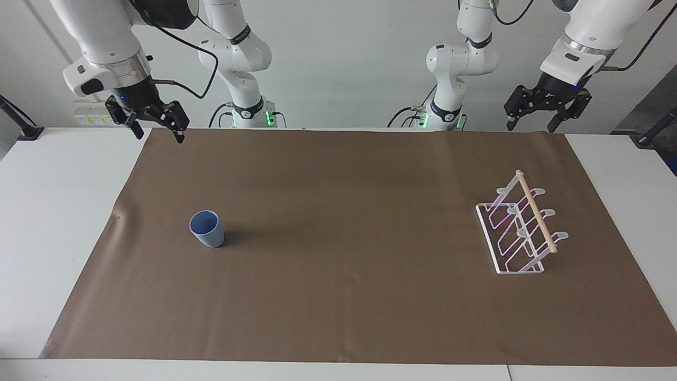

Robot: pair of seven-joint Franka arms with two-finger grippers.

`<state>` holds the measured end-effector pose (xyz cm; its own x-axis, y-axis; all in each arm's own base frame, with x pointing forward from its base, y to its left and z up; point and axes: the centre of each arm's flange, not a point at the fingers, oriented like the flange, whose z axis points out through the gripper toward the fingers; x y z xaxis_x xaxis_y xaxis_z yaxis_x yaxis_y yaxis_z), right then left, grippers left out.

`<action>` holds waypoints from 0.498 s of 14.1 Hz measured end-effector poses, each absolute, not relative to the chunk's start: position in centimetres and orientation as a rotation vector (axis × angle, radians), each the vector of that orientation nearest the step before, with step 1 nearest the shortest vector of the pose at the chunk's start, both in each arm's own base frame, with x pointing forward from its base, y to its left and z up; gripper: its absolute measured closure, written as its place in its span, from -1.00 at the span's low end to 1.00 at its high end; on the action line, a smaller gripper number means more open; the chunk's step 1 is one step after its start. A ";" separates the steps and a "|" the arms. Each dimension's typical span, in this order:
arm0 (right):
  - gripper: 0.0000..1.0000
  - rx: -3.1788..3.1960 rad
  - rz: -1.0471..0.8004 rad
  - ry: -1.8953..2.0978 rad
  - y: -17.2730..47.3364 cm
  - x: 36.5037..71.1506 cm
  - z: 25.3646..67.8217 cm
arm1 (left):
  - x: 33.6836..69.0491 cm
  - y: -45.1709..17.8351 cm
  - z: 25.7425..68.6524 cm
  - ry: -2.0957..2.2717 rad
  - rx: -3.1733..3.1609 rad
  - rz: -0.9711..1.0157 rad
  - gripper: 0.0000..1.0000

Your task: Hang cup on cup holder

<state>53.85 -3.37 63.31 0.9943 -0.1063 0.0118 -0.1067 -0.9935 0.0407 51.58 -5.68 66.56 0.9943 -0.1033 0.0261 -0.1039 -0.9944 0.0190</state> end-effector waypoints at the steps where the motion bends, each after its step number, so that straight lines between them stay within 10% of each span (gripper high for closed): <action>1: -1.00 3.096 0.015 -0.165 -3.4 53.8 63.3 | 51.6 -5.7 66.6 -0.162 3.117 0.039 -1.00; 7: -1.00 3.119 0.015 -0.168 -3.2 53.7 63.3 | 51.6 -5.7 66.6 -0.163 3.117 0.039 -1.00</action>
<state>53.67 -3.18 63.34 0.9941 -0.1075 0.0107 -0.1077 -0.9940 0.0172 51.56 -5.71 66.58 0.9942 -0.1039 0.0263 -0.1044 -0.9944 0.0190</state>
